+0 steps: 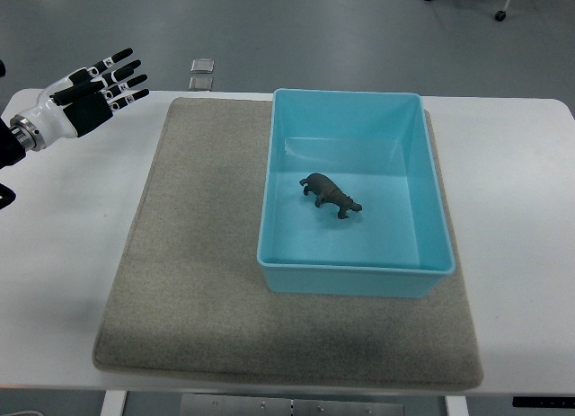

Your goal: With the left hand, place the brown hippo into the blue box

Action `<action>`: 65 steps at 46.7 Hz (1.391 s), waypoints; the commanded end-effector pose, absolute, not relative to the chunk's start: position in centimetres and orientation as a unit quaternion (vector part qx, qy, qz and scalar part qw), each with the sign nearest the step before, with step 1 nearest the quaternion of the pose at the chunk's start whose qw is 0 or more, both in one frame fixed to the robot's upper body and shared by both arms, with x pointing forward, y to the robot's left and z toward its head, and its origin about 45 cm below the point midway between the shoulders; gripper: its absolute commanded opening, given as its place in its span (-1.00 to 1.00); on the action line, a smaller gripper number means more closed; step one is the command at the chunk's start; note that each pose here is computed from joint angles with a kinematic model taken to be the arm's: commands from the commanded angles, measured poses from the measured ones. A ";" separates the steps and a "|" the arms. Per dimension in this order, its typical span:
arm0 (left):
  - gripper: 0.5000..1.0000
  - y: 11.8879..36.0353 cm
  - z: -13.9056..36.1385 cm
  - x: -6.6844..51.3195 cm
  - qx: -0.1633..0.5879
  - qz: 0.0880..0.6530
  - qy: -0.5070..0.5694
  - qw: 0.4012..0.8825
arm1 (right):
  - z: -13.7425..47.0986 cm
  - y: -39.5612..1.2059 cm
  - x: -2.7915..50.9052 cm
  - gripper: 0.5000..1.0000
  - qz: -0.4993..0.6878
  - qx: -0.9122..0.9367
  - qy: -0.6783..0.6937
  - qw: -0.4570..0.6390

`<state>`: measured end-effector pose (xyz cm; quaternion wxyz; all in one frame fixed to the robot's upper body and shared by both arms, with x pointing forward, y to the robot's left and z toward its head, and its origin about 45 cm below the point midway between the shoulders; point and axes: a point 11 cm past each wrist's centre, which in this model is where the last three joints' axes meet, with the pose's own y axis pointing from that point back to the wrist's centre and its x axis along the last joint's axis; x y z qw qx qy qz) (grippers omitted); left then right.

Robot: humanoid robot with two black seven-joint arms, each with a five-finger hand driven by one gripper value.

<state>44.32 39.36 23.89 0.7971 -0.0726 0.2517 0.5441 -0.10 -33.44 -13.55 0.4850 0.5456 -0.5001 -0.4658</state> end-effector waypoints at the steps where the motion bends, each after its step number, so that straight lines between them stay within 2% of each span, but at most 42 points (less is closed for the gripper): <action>1: 0.99 39.3 23.8 44.3 -0.075 0.543 0.259 0.795 | -13.5 -33.4 -0.1 0.74 -0.466 0.546 -0.500 0.485; 10: 0.99 38.6 23.7 44.5 -0.090 0.539 0.263 0.795 | -13.5 -33.4 -0.1 0.74 -0.466 0.546 -0.500 0.485; 31: 0.99 35.2 24.1 45.7 -0.123 0.511 0.276 0.805 | -13.5 -33.4 -0.1 0.74 -0.466 0.546 -0.500 0.485; 65: 0.99 35.2 24.1 45.7 -0.120 0.510 0.274 0.806 | -13.6 -32.6 -0.3 0.74 -0.475 0.554 -0.487 0.480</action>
